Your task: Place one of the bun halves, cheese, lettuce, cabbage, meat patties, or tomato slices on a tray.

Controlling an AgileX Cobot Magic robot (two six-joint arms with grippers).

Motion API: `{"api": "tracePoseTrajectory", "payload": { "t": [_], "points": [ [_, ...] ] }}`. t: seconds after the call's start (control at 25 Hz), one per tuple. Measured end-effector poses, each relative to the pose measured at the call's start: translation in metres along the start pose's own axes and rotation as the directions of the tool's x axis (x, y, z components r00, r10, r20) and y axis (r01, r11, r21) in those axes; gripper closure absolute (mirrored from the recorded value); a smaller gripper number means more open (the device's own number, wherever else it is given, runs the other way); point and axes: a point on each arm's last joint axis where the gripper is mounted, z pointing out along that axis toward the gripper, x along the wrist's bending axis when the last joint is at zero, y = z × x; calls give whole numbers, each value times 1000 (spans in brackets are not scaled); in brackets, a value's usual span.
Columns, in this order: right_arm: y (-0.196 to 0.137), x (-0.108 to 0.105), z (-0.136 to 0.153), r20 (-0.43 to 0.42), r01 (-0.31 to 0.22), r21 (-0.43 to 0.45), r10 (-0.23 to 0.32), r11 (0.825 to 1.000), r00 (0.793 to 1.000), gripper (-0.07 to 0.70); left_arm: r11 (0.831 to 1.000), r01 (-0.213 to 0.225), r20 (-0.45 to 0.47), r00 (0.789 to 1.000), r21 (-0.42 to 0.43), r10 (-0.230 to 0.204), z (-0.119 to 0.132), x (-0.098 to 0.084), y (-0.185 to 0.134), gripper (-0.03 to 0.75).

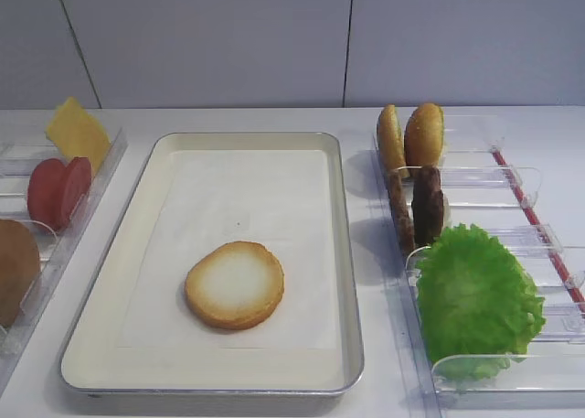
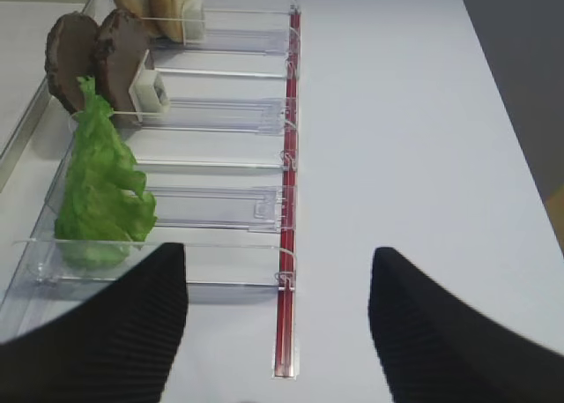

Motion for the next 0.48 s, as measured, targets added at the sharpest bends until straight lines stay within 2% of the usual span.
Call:
{"api": "tracePoseTrajectory", "payload": {
  "t": [0.12, 0.32, 0.48],
  "points": [
    [0, 0, 0, 0, 0, 0, 0, 1000, 1000, 188, 1000, 16, -22, 1000, 1, -16, 0, 0, 0, 421],
    [0, 0, 0, 0, 0, 0, 0, 1000, 1000, 188, 996, 85, -124, 988, -29, -88, -3, -2, -3, 421],
    [0, 0, 0, 0, 0, 0, 0, 1000, 1000, 188, 994, 100, -147, 984, -36, -104, -3, -2, -3, 421]
  ]
}}
